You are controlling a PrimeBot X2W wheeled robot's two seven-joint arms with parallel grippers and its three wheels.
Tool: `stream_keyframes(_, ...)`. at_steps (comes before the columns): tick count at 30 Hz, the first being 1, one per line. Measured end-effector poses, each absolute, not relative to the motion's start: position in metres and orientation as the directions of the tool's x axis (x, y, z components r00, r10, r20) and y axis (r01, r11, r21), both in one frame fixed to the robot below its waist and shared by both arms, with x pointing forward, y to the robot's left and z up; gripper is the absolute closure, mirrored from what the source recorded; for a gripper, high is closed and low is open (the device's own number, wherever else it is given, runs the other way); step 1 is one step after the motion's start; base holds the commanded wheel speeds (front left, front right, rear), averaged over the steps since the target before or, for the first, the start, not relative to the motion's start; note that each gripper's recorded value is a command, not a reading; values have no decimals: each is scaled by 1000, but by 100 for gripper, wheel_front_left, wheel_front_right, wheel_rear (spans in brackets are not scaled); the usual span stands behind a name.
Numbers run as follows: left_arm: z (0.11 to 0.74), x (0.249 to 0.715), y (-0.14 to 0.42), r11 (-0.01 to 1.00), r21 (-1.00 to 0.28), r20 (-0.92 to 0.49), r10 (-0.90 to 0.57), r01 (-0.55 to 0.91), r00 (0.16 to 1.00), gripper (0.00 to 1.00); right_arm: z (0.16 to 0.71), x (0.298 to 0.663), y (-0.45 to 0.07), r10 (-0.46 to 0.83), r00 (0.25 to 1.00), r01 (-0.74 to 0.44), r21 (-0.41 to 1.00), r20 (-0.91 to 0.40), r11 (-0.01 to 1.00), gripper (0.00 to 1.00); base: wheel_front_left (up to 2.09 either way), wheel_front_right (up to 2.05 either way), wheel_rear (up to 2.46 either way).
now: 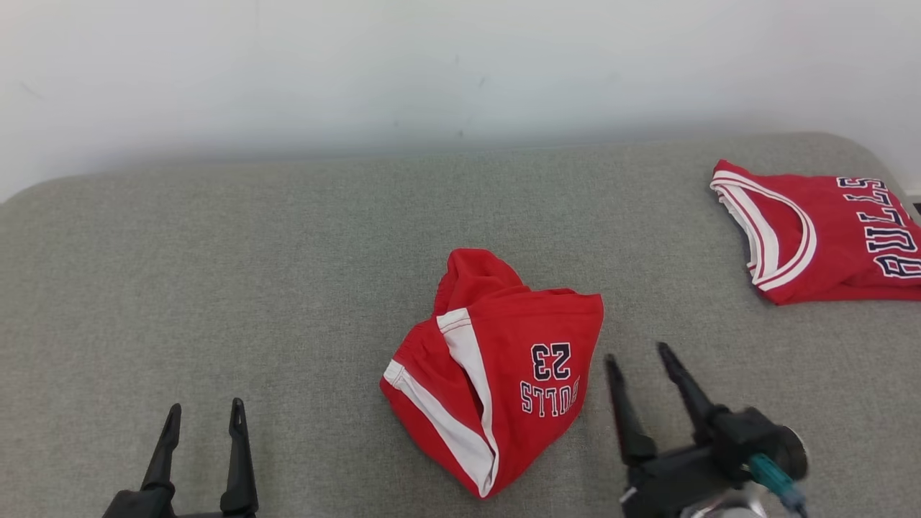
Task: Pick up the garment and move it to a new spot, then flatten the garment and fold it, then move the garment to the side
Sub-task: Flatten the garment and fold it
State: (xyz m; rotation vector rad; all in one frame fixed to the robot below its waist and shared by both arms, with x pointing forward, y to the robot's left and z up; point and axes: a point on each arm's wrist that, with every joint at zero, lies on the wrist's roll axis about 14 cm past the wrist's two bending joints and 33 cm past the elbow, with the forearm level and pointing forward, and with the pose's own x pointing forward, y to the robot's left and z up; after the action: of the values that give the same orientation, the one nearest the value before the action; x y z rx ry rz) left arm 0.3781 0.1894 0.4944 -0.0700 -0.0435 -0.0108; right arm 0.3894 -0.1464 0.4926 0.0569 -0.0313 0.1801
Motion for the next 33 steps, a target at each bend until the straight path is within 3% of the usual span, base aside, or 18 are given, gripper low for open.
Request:
stream_keyframes(4, 498, 375, 189, 997, -77, 55, -8, 13, 998, 0, 505, 401, -116, 288, 957, -288, 10, 43, 957, 0, 0, 0, 0)
stream_keyframes(10, 497, 369, 191, 996, -87, 52, -6, 10, 999, 0, 503, 422, -91, 375, 926, -377, -44, -47, 925, 0, 0, 0, 0)
stream_keyframes(17, 495, 360, 200, 995, -94, 48, 25, -20, 999, 0, 501, 451, -104, 354, 928, -366, -107, -115, 924, 0, 0, 0, 0)
stream_keyframes(24, 494, 352, 210, 993, -102, 44, 58, -53, 997, 0, 472, 453, -123, 307, 922, -340, -116, -238, 933, 0, 0, 0, 0)
stream_keyframes(25, 493, 352, 210, 993, -103, 42, 60, -55, 997, 0, 468, 452, -124, 302, 920, -336, -107, -252, 936, 5, 0, 0, 0)
stream_keyframes(26, 493, 352, 210, 993, -103, 40, 60, -56, 997, 0, 463, 451, -125, 299, 915, -336, -104, -269, 936, 100, 0, 0, 0)
stream_keyframes(33, 489, 356, 208, 993, -109, 30, 53, -49, 998, 0, 473, 461, -128, 297, 931, -319, -77, -213, 945, 100, 0, 0, 0)
